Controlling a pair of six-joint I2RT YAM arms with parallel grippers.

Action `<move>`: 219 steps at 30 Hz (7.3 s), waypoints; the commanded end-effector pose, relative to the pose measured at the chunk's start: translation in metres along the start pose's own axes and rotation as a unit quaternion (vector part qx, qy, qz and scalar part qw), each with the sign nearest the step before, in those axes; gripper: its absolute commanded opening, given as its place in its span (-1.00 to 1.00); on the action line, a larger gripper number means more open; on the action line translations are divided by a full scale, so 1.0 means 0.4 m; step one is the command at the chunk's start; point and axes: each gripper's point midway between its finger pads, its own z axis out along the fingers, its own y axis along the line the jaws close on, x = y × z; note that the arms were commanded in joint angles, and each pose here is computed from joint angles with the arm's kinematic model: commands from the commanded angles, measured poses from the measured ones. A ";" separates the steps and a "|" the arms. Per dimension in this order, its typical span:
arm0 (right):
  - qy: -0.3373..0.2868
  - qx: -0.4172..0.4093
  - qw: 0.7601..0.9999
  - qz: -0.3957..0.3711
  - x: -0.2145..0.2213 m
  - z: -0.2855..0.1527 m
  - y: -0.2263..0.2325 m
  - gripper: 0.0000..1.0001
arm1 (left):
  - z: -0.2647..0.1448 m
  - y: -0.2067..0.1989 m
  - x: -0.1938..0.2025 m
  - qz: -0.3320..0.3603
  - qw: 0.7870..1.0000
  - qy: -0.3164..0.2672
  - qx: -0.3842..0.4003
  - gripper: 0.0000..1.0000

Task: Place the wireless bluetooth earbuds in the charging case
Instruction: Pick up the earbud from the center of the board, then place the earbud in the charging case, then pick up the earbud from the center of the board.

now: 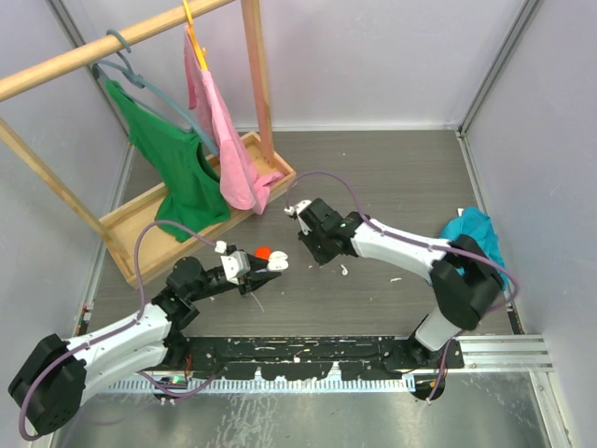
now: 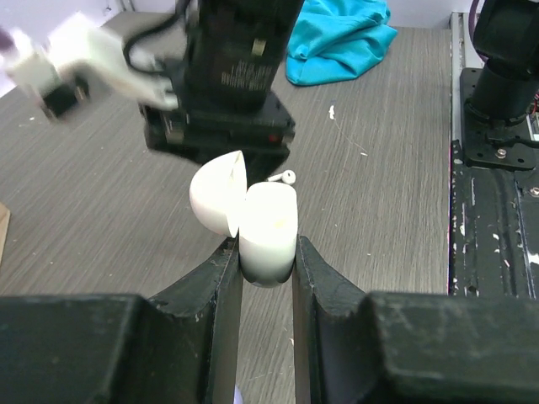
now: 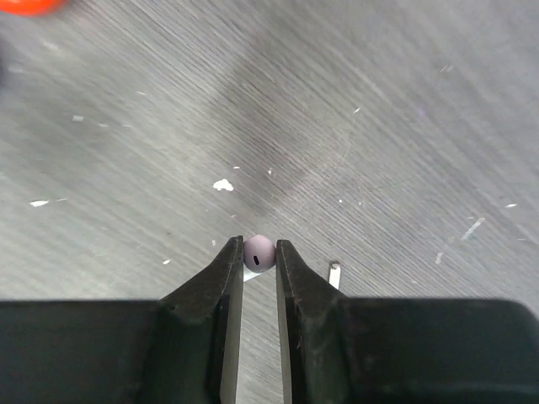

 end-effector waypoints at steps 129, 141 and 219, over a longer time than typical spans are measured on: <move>-0.619 -0.005 0.777 -0.111 -0.201 -0.516 0.165 0.39 | 0.003 -0.021 -0.172 0.004 0.990 -0.139 0.015 -1.00; -0.554 0.031 0.830 -0.061 -0.214 -0.471 0.109 0.44 | 0.011 -0.006 -0.154 -0.005 0.993 -0.122 0.001 -1.00; 0.002 0.062 0.971 0.232 0.170 0.046 -0.142 -0.55 | 0.001 0.041 -0.126 -0.007 0.995 -0.083 -0.056 -0.99</move>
